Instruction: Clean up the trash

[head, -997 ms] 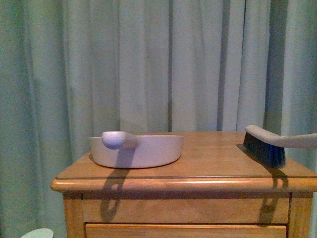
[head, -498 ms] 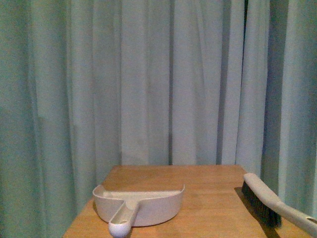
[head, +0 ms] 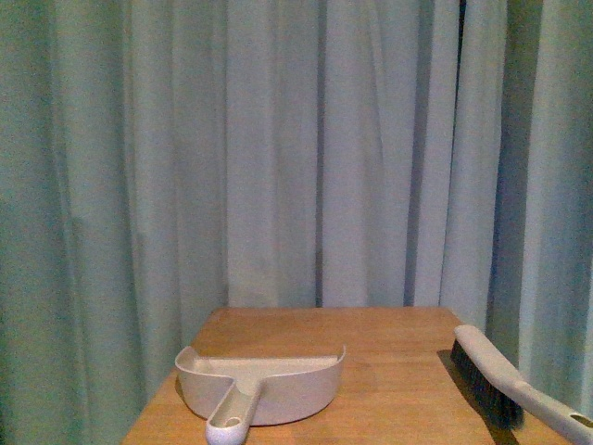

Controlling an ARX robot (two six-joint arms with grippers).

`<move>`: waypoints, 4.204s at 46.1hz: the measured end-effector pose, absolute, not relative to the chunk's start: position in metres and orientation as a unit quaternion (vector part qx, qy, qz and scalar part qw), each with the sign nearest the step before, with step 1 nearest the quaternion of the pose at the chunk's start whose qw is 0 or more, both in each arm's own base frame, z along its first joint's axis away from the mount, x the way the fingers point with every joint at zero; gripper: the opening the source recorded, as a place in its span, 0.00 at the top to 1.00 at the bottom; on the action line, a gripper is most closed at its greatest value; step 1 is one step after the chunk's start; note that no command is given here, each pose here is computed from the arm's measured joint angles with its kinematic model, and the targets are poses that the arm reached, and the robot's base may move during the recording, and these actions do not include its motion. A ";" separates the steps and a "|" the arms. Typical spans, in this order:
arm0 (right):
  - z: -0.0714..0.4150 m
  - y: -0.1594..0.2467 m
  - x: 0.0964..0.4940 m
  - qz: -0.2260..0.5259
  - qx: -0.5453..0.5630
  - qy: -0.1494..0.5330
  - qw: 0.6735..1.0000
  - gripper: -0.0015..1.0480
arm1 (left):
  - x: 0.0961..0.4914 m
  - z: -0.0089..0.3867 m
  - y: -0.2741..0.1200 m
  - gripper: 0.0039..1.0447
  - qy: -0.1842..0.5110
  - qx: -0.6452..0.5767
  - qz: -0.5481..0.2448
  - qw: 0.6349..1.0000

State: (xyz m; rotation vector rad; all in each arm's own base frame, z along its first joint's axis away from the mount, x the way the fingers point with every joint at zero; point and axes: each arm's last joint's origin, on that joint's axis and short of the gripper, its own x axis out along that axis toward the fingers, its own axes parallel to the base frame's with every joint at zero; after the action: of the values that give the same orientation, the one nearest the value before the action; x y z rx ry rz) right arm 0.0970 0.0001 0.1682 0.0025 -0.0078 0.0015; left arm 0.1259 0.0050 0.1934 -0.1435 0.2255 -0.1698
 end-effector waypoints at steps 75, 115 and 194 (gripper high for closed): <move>0.168 0.000 0.097 0.001 0.001 -0.004 1.000 0.07 | 0.373 0.225 -0.202 0.07 0.349 0.104 -0.148 0.920; 0.168 0.000 0.097 0.001 0.001 -0.004 1.000 0.07 | 0.387 0.185 -0.171 0.07 0.375 0.109 -0.122 0.912; 0.168 0.000 0.097 0.001 0.001 -0.004 1.000 0.07 | 0.228 0.339 -0.026 0.73 0.006 0.175 -0.243 0.954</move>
State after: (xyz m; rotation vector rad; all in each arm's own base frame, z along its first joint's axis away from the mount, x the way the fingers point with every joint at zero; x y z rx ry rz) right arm 0.0970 0.0001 0.1682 0.0025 -0.0078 0.0015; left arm 0.2285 -0.0258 0.3393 0.3562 0.0130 -0.4943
